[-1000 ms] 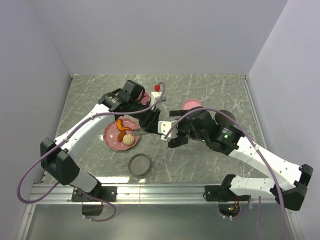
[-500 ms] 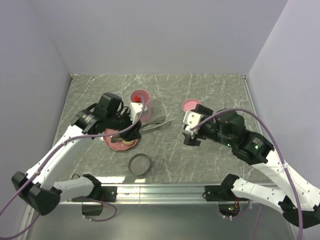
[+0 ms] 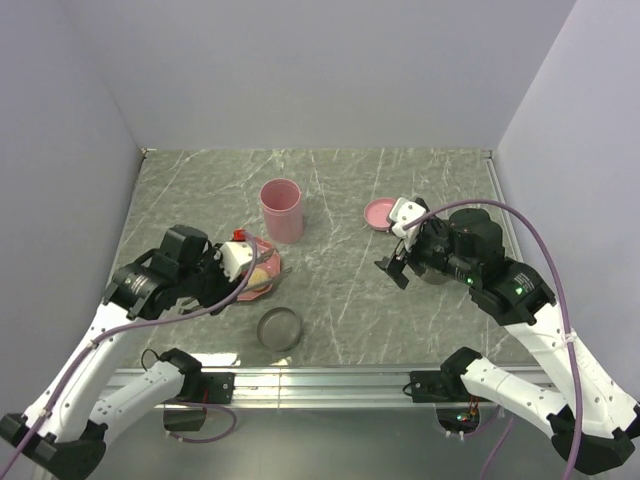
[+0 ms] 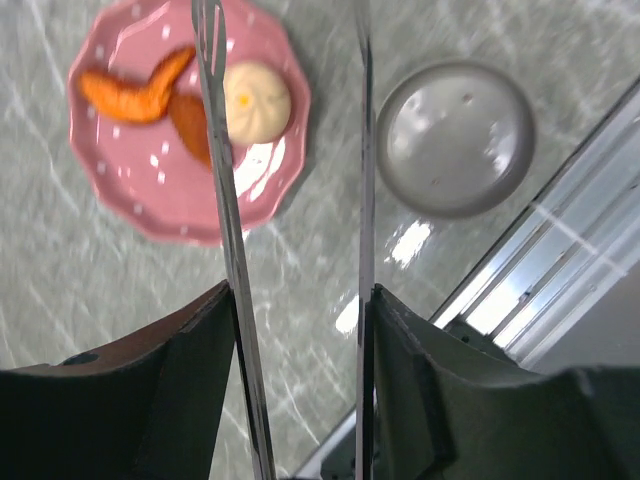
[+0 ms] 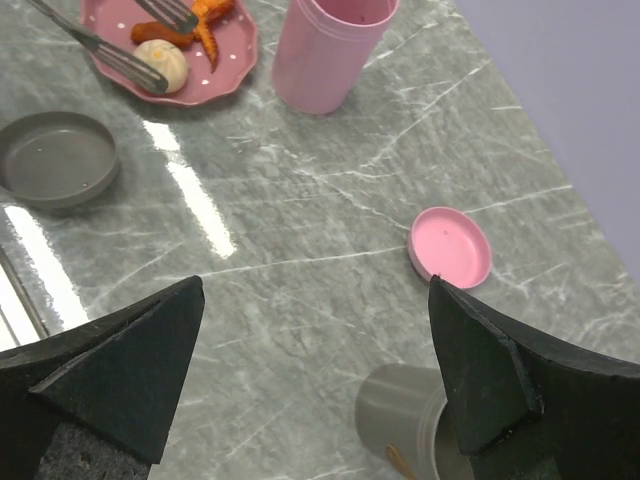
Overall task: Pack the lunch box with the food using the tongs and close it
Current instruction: Pick up the food using the clamp
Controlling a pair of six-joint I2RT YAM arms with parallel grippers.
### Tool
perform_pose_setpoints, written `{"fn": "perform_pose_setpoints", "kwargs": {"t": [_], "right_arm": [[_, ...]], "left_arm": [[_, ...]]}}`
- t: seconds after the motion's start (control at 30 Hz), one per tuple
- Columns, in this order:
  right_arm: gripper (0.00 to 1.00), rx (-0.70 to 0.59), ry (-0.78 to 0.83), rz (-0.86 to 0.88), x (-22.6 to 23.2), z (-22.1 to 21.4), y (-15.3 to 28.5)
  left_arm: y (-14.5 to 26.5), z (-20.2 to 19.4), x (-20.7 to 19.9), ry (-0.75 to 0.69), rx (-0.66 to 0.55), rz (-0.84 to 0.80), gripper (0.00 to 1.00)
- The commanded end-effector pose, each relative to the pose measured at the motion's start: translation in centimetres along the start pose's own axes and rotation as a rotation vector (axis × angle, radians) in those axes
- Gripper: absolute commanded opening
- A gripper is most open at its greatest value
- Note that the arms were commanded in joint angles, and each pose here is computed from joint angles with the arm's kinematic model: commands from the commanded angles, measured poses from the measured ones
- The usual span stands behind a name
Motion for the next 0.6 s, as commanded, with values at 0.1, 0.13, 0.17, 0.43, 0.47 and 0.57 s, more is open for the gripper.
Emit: {"fn": "perform_pose_setpoints", "kwargs": {"t": [0.1, 0.13, 0.17, 0.43, 0.47, 0.57], "right_arm": [[1.0, 0.007, -0.044, 0.03, 0.4, 0.0, 0.2], [1.0, 0.01, -0.044, 0.032, 0.4, 0.0, 0.2], [1.0, 0.003, -0.045, 0.034, 0.4, 0.2, 0.3], [1.0, 0.006, -0.047, 0.055, 0.5, 0.9, 0.3], [1.0, 0.018, -0.045, 0.055, 0.5, 0.7, 0.3], [1.0, 0.024, -0.036, 0.041, 0.3, 0.8, 0.4]], "left_arm": [[1.2, -2.7, -0.4, 0.036, 0.088, 0.078, 0.61], [1.2, -2.9, -0.5, 0.044, 0.096, 0.078, 0.61], [1.2, -3.2, -0.7, 0.049, 0.105, 0.075, 0.61], [-0.3, -3.9, 0.2, 0.116, 0.165, 0.042, 0.58], [-0.6, -4.0, 0.6, 0.128, 0.184, 0.029, 0.58], [-0.9, -4.2, 1.4, 0.142, 0.199, 0.023, 0.58]]}}
Point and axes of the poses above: each gripper's point midway between its finger pads, its own y axis back along the fingers, its own x axis along the line the jaws close on, z = x × y, the point moved 7 cm from there along y, back along the fingers, and after that the axes turned 15 degrees about -y, right-handed, at the moved point
